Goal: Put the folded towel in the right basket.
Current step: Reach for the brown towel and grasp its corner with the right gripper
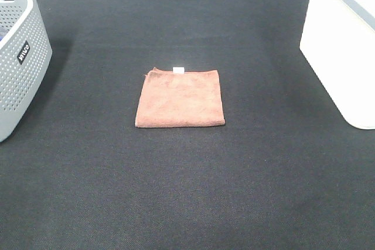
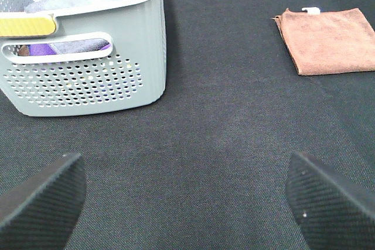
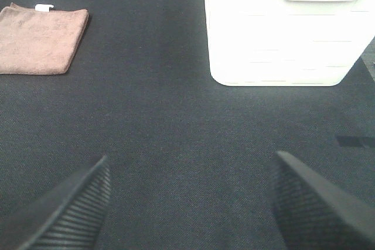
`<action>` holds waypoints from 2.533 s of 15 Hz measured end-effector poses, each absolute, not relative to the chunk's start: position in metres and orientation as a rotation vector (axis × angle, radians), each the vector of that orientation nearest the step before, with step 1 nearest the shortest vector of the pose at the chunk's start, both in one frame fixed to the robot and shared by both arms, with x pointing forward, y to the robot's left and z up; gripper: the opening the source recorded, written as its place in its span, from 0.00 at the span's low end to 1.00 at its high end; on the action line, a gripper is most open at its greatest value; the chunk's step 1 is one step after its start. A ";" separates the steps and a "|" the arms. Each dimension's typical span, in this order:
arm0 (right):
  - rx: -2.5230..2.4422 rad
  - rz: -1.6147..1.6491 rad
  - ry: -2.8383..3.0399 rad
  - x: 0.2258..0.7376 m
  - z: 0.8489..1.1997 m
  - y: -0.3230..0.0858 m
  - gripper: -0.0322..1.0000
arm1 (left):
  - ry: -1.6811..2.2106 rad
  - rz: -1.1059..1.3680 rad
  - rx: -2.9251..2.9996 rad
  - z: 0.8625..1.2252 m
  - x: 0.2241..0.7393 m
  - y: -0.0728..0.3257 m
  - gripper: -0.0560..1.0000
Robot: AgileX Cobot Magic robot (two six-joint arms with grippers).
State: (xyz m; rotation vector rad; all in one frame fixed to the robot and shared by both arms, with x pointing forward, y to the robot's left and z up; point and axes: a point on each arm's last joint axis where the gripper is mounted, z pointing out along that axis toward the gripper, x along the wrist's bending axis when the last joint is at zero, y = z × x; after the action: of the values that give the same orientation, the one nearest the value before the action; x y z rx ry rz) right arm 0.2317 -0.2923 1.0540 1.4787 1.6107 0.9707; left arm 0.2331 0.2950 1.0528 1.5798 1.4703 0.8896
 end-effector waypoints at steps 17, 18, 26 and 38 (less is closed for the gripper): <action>1.479 0.971 1.611 0.232 1.054 -0.292 0.72 | 1.470 0.890 1.580 1.053 0.233 0.295 0.88; 1.479 0.971 1.611 0.232 1.054 -0.292 0.72 | 1.470 0.890 1.580 1.053 0.233 0.295 0.88; 1.479 0.971 1.611 0.232 1.054 -0.292 0.72 | 1.470 0.890 1.580 1.053 0.233 0.295 0.88; 1.509 0.956 1.620 0.270 1.087 -0.293 0.72 | 1.470 0.890 1.580 1.053 0.233 0.295 0.88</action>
State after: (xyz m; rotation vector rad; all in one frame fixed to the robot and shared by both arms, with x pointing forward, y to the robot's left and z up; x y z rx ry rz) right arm 0.2705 -0.2935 1.0874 1.5092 1.6197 0.9557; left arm 0.2331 0.2950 1.0528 1.5798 1.4703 0.8896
